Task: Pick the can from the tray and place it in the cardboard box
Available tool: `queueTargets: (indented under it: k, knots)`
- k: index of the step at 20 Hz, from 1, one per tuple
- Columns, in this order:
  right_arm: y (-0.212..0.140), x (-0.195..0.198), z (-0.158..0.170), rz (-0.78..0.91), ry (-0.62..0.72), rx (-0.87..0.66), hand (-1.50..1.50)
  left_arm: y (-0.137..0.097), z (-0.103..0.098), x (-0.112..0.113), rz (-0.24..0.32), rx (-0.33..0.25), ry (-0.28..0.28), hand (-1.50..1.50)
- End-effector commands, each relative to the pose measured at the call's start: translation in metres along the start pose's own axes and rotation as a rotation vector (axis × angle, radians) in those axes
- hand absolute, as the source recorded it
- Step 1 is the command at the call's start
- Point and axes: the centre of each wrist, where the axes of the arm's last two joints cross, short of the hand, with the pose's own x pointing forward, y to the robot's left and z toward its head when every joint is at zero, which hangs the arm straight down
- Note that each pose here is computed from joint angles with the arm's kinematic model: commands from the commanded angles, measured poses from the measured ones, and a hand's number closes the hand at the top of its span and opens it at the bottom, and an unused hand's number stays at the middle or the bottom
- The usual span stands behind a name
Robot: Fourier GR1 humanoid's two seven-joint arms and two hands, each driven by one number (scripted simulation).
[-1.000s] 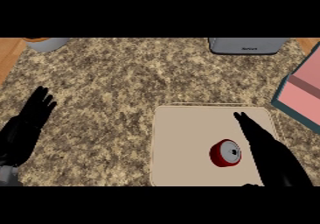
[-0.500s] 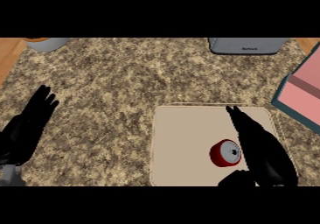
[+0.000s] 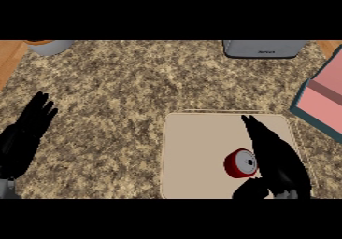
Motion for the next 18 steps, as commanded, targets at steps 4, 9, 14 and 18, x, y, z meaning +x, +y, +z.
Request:
queueTargets:
  k: [4, 9, 14, 18]
  knots:
    - [0.004, 0.001, -0.003, 0.075, 0.149, 0.033, -1.50, 0.004, 0.010, -0.003, 0.005, -0.013, 0.005, 0.00]
    - [0.019, 0.006, -0.003, 0.074, 0.160, 0.052, -1.50, -0.005, -0.008, -0.011, 0.009, -0.011, 0.003, 0.00]
    - [0.015, 0.011, -0.024, 0.087, 0.163, 0.104, -1.50, -0.003, -0.011, 0.011, 0.003, 0.007, 0.005, 0.00]
    - [0.027, -0.003, -0.028, 0.086, 0.177, 0.093, -1.50, -0.011, -0.008, -0.008, -0.001, 0.015, 0.008, 0.00]
